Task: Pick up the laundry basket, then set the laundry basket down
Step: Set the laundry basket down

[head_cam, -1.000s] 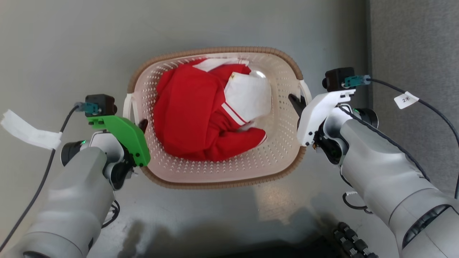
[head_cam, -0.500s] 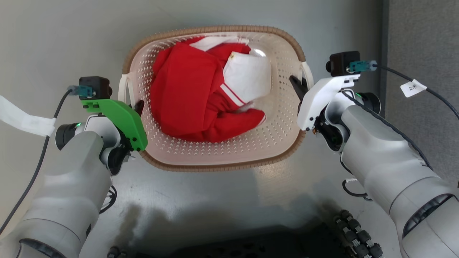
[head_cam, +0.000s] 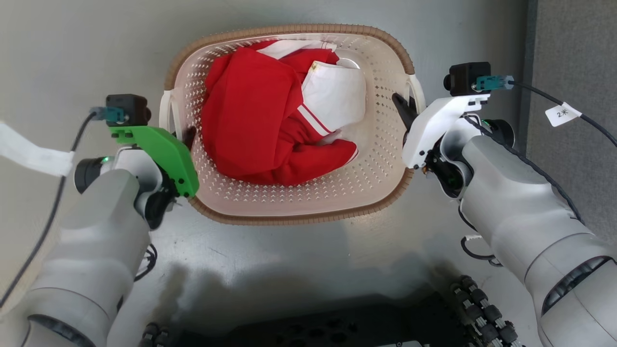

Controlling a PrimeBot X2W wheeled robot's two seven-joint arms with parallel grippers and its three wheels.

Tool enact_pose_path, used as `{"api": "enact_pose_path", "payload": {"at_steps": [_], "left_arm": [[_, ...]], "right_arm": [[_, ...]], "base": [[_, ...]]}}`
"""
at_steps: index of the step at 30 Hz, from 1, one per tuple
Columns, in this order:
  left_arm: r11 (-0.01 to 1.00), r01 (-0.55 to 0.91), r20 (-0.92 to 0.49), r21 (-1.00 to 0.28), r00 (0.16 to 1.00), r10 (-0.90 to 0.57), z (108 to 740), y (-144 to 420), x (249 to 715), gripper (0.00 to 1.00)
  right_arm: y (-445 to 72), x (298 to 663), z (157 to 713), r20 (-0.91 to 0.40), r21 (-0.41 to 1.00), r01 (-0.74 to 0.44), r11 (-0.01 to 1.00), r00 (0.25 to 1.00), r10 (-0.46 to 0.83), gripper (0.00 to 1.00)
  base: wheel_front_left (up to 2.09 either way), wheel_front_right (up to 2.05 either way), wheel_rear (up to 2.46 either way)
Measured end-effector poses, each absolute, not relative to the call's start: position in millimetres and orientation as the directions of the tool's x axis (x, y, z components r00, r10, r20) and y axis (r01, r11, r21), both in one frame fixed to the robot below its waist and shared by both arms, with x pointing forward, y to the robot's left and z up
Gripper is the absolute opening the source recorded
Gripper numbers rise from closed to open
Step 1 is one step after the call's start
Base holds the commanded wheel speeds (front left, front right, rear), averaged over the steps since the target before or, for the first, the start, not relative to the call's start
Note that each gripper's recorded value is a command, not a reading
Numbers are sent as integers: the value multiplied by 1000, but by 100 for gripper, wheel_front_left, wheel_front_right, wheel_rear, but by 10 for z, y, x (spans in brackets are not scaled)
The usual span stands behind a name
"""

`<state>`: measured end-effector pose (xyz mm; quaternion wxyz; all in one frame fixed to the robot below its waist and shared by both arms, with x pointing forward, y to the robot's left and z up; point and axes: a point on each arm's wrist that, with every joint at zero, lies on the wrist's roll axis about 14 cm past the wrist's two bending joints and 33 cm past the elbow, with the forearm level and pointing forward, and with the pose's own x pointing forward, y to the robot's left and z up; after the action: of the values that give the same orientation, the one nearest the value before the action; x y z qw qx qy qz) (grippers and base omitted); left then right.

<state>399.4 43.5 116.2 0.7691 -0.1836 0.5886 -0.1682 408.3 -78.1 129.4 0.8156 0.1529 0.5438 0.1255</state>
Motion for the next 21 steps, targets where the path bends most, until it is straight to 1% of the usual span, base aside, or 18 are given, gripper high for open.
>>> {"api": "enact_pose_path", "payload": {"at_steps": [1, 2, 3, 14, 21], "left_arm": [[876, 41, -846, -481, 241, -476, 1155, 420, 3974, 100], [876, 41, -849, -480, 230, -476, 1146, 415, 3945, 100], [879, 41, -852, -476, 225, -472, 1137, 429, 3932, 100], [887, 44, -862, -459, 221, -457, 1123, 490, 3920, 100], [888, 60, -854, -456, 249, -456, 1208, 481, 3992, 100]], "right_arm": [[-788, 4081, 1288, -849, 386, -33, 922, 378, 369, 47], [-784, 4090, 1291, -845, 389, -30, 921, 385, 370, 85], [-777, 4109, 1299, -840, 396, -28, 918, 393, 375, 100], [-771, 4192, 1335, -830, 397, -33, 917, 413, 374, 100], [-799, 4242, 1430, -821, 388, -45, 920, 436, 368, 100]], "base": [[0, 0, 0], [0, 0, 0], [0, 0, 0], [0, 0, 0], [0, 0, 0]]}}
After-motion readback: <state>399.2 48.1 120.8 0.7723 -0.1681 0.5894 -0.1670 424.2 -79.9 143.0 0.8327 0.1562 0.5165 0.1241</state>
